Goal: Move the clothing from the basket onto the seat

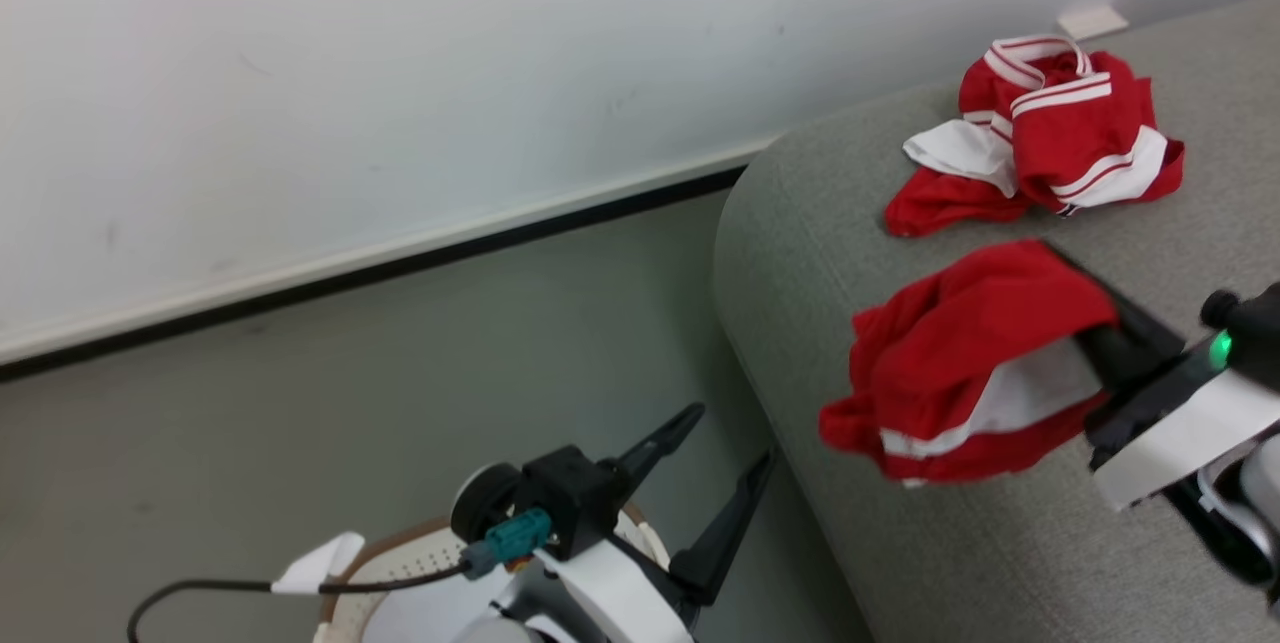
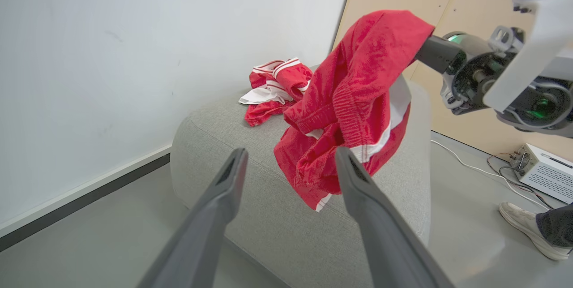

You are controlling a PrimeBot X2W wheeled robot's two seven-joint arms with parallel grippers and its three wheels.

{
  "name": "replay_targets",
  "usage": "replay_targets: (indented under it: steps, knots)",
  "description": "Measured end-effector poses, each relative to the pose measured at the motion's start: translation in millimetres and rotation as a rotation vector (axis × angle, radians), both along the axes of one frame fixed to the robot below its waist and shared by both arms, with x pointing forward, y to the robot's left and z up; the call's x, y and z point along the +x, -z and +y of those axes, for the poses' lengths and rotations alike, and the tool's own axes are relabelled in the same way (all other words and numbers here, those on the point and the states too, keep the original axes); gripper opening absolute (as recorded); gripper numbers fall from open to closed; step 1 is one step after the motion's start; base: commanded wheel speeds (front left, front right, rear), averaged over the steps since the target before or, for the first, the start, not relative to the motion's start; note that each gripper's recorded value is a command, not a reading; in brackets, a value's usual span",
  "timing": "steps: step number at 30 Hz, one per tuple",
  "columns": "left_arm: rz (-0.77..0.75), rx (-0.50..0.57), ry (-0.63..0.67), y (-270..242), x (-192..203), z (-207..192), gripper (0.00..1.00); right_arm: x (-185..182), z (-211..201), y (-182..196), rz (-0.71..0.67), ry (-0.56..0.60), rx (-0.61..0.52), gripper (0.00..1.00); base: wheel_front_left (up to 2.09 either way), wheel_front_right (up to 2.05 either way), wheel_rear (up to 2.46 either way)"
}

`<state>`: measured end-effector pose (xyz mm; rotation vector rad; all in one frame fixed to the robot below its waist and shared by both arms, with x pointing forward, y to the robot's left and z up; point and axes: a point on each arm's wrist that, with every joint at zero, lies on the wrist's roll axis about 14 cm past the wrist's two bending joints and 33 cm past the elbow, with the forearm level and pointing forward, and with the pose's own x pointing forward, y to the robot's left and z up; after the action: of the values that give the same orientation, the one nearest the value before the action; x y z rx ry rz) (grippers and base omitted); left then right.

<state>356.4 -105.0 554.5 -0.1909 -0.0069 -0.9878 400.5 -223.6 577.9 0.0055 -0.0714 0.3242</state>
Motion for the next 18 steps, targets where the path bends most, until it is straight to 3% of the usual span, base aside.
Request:
replay_targets:
  steps: [14,18]
  knots:
    - [0.028,-0.019,-0.022,25.1,77.5,10.3,1.0,126.1,-90.0,-70.3,-0.255,0.303,-0.104,0.0,0.0,0.0,0.0]
    - [0.067,-0.014,-0.058,51.1,104.7,21.5,1.0,162.3,-140.7,-104.9,-0.371,0.464,-0.114,0.0,0.0,0.0,0.0]
